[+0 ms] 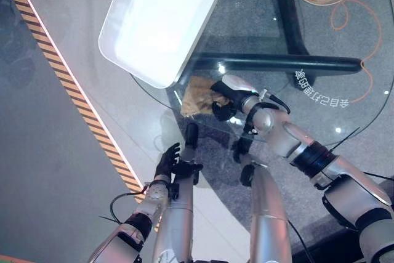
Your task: Wipe the table with a cloth and put it in the basket.
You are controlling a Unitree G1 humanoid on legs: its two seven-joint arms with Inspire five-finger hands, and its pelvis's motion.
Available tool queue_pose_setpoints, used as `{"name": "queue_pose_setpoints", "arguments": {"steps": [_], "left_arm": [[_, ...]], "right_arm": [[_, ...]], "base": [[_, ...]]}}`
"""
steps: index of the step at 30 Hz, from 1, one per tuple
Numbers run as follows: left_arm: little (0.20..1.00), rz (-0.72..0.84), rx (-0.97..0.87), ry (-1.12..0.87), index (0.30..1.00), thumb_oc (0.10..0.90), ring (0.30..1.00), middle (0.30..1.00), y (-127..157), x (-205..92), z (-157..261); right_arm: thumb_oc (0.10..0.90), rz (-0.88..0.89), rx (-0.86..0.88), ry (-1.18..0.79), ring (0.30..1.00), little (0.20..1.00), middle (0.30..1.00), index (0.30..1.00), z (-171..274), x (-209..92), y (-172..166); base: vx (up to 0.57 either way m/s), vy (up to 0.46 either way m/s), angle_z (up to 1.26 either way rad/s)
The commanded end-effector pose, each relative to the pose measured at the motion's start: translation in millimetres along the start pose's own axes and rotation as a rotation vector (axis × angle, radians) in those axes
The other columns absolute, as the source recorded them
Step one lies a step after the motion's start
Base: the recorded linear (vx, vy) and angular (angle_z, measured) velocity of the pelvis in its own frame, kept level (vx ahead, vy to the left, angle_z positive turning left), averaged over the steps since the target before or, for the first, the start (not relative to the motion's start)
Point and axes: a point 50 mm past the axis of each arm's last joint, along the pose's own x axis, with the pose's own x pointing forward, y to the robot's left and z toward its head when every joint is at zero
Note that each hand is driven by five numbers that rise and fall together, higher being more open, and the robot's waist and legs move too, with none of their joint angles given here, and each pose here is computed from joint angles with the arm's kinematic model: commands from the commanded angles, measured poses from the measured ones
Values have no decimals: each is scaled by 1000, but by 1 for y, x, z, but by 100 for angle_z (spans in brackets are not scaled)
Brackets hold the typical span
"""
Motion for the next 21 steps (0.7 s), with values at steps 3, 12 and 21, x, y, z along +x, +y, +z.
{"name": "queue_pose_setpoints", "arguments": {"steps": [3, 12, 21], "left_arm": [[900, 54, 41, 150, 900, 800, 900, 900, 8, -13, -37], [900, 84, 21, 160, 900, 800, 900, 900, 15, -13, -35], [900, 112, 3, 156, 900, 800, 900, 900, 17, -17, -37]], "right_arm": [[100, 158, 75, -239, 300, 200, 300, 300, 72, -4, 68], [100, -220, 125, -97, 300, 200, 300, 300, 30, -7, 8], [100, -543, 169, -39, 300, 200, 300, 300, 2, -21, -44]], "base": [[0, 0, 0], [0, 0, 0], [0, 0, 0]]}}
